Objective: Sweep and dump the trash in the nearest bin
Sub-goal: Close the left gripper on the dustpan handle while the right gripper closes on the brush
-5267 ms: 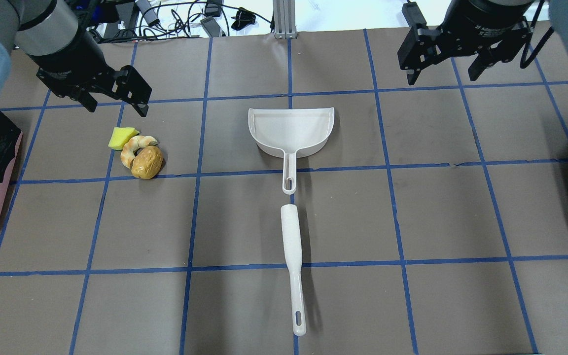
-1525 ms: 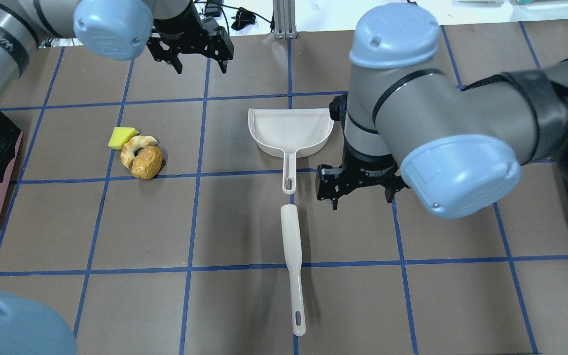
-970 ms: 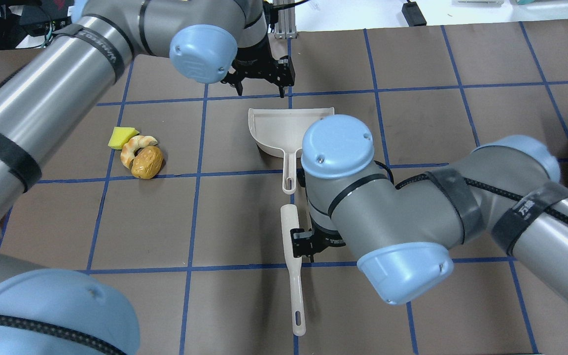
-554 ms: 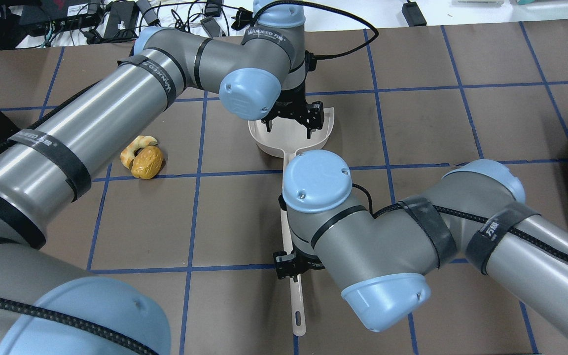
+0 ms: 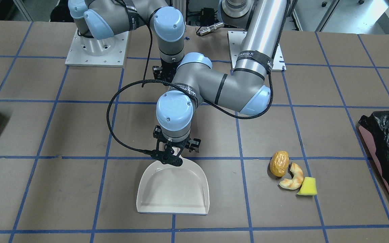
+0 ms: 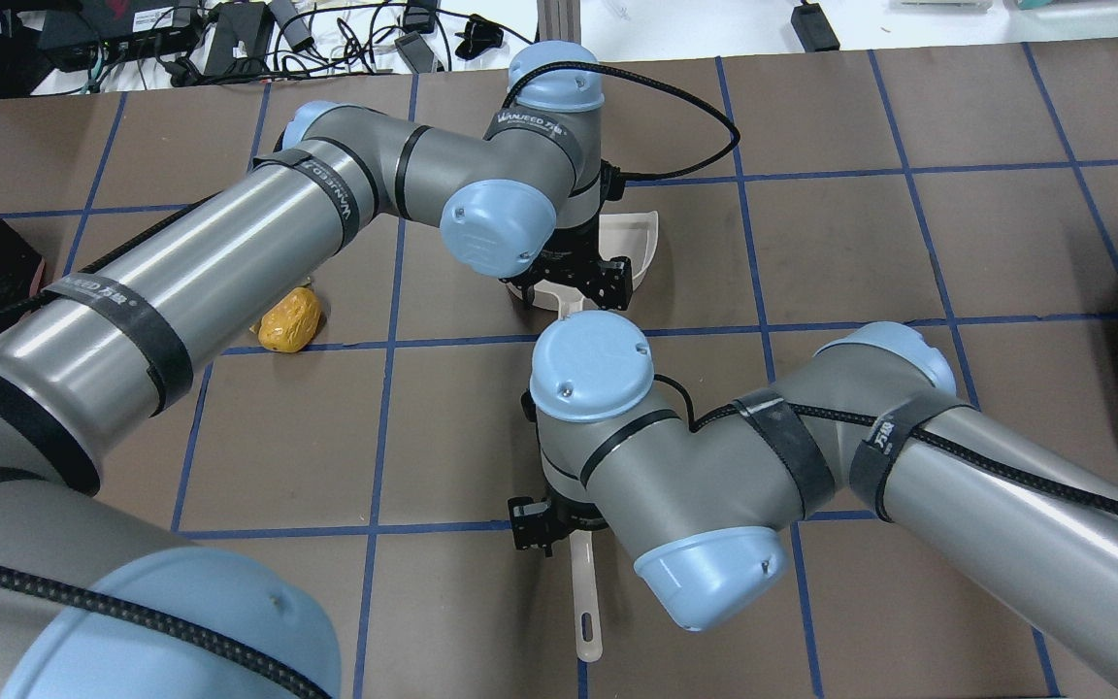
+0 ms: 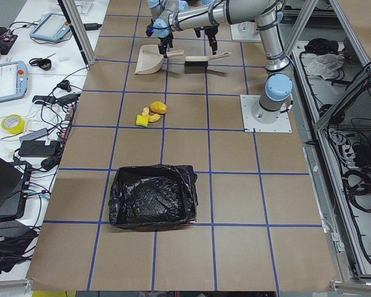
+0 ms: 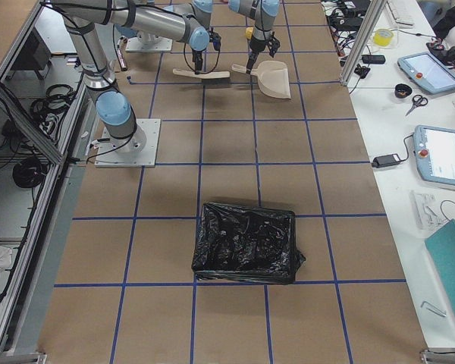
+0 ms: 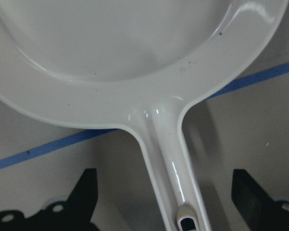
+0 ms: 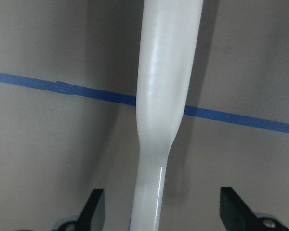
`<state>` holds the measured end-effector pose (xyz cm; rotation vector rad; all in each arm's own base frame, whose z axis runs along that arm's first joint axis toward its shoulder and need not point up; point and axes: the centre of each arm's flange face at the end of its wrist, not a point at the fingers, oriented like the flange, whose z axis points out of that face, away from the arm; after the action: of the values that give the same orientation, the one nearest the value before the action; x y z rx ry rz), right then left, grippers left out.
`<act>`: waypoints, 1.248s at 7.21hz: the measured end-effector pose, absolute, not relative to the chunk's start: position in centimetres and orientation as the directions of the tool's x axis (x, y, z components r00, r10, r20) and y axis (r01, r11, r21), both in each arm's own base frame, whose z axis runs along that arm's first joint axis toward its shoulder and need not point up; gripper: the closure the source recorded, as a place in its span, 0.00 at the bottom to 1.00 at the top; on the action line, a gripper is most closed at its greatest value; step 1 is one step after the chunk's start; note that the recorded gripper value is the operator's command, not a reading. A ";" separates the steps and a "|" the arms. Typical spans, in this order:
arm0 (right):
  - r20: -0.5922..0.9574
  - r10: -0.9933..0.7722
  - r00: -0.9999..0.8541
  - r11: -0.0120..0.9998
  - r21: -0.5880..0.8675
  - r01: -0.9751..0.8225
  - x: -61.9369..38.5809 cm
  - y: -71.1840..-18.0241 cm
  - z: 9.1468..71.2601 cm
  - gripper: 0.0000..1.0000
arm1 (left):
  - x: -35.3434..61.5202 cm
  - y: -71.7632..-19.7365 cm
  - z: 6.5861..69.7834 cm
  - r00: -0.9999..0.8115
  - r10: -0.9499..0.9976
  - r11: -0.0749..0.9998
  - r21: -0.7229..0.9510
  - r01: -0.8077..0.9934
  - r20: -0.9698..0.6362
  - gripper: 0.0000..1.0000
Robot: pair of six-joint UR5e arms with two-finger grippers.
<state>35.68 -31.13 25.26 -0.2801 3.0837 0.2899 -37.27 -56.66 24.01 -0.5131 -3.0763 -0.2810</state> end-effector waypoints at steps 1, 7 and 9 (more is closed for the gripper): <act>-0.037 -0.178 -0.983 0.964 0.195 -0.182 35.7 -31.2 24.2 0.21 | -37.3 -56.4 23.7 -0.949 0.313 0.930 0.186 0.316 0.049 0.02; -0.044 -0.178 -0.983 0.964 0.192 -0.183 36.1 -29.6 21.7 0.35 | -37.5 -54.7 22.2 -0.950 0.303 0.923 0.228 0.311 0.074 0.43; -0.035 -0.180 -0.983 0.963 0.197 -0.183 36.8 -28.6 21.5 0.76 | -37.6 -54.6 22.3 -0.950 0.304 0.923 0.226 0.313 0.075 1.00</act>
<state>36.75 -28.62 21.50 -0.2862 3.0959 0.3131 -37.61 -54.58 22.33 -0.4879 -3.0423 -0.3675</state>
